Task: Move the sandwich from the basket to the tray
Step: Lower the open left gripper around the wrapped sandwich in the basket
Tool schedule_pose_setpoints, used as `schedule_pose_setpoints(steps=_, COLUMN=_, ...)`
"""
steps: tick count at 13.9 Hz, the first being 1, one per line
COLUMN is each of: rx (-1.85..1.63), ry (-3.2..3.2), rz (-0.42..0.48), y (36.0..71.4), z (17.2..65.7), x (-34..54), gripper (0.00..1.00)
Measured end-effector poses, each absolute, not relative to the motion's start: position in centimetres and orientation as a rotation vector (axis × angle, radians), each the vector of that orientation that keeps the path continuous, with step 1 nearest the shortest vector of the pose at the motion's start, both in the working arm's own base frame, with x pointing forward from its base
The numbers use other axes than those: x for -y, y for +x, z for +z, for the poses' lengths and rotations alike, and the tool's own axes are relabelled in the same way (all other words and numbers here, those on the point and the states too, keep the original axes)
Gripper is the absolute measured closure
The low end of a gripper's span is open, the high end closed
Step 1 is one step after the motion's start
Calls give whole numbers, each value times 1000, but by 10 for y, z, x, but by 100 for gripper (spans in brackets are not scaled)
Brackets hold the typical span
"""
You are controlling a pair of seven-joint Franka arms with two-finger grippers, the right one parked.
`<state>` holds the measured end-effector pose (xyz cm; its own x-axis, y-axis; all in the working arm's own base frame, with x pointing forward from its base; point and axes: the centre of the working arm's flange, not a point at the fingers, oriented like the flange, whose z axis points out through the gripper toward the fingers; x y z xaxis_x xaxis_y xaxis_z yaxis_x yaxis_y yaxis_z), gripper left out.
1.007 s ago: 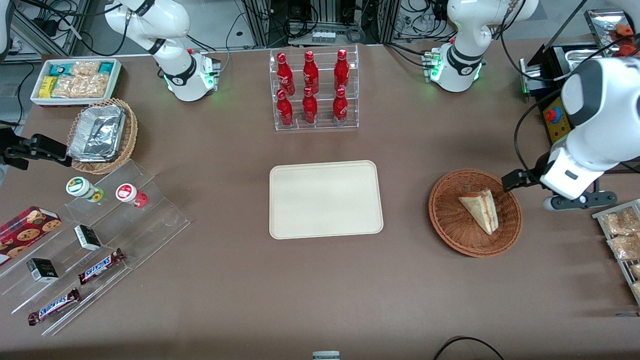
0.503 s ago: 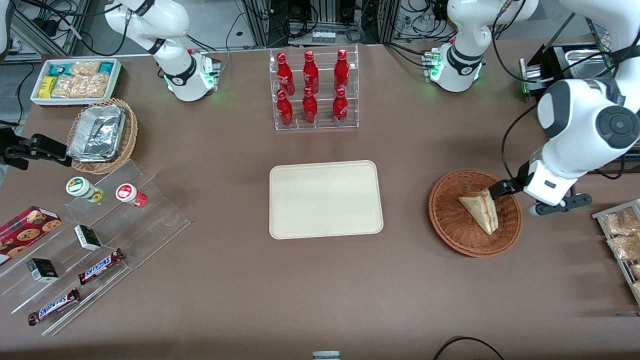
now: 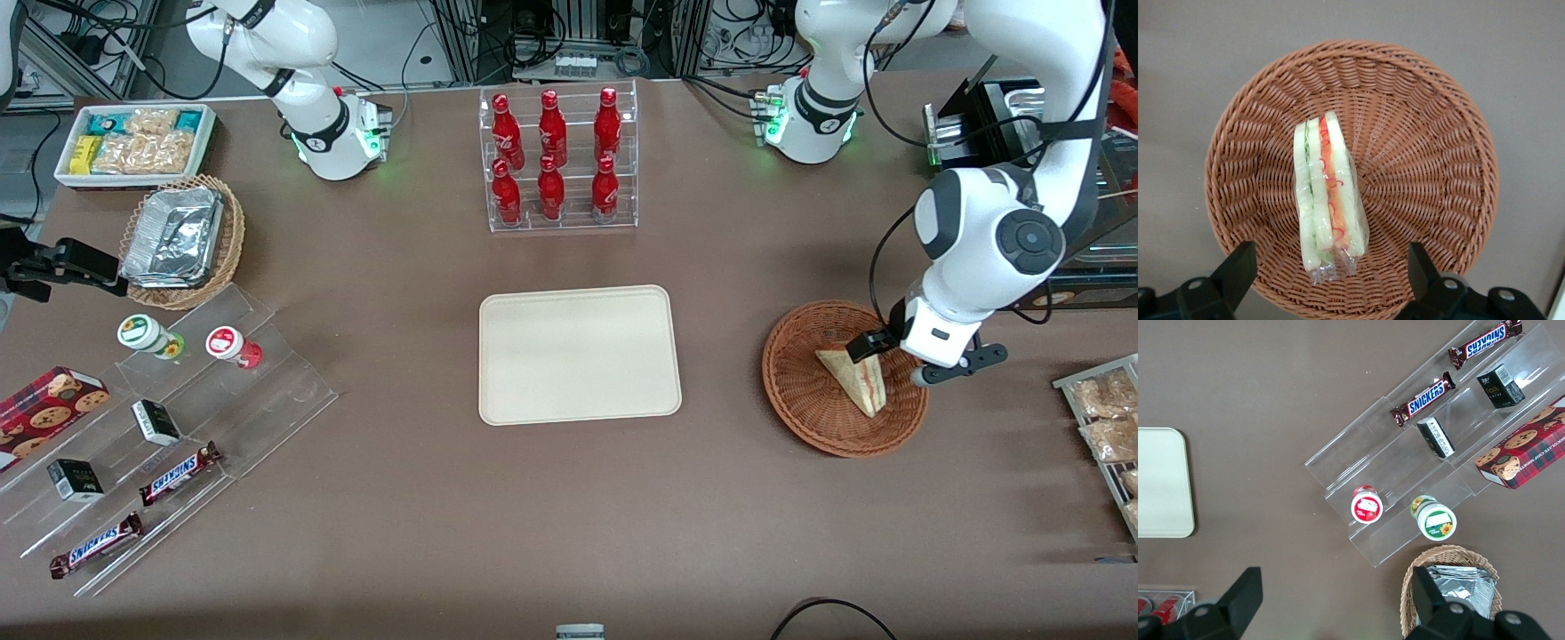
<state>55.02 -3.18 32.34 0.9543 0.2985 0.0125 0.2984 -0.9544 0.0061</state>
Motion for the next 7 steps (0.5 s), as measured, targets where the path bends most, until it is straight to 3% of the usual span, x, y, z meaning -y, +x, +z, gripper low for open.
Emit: schedule_pose_setpoints(steps=7, rx=-486, ry=3102, rz=-17, y=549, z=295, x=32, gripper=0)
